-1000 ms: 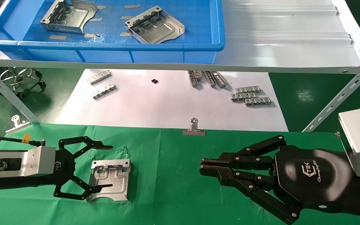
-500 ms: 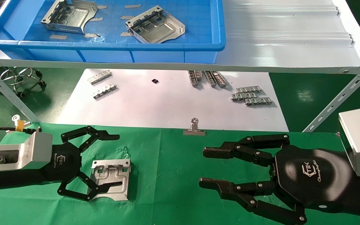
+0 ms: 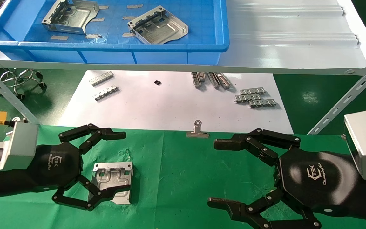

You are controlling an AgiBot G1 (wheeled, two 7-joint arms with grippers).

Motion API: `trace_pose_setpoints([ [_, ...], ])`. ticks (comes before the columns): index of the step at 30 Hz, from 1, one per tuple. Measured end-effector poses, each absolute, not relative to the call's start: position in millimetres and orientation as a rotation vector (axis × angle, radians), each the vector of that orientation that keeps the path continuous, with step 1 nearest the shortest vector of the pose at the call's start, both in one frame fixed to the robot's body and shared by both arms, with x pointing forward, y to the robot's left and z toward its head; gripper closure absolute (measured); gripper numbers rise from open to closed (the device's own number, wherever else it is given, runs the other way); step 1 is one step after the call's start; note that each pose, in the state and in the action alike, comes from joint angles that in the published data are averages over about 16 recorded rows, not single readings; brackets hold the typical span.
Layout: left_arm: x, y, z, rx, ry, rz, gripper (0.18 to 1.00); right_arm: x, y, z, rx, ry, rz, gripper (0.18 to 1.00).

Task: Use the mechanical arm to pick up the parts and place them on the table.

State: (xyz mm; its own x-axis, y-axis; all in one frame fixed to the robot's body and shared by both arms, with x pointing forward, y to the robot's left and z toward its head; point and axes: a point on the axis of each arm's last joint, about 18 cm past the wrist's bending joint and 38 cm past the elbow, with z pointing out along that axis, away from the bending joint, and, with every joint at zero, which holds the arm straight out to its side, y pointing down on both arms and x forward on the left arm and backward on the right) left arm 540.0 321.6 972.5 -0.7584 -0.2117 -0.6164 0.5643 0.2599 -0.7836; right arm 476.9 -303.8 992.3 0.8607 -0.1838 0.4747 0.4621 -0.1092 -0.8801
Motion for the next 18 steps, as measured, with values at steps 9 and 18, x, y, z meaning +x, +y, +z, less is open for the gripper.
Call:
trace_pose_setpoints([
  [9,515,312,982,0.299,1.899,-1.668,0.183,477,-304,992,-1.592,-0.224,-0.554,0.285],
  [18,488,304,989,0.285,1.913,-1.759,0.183,477,-304,992,-1.592,-0.224,-0.554,0.201],
])
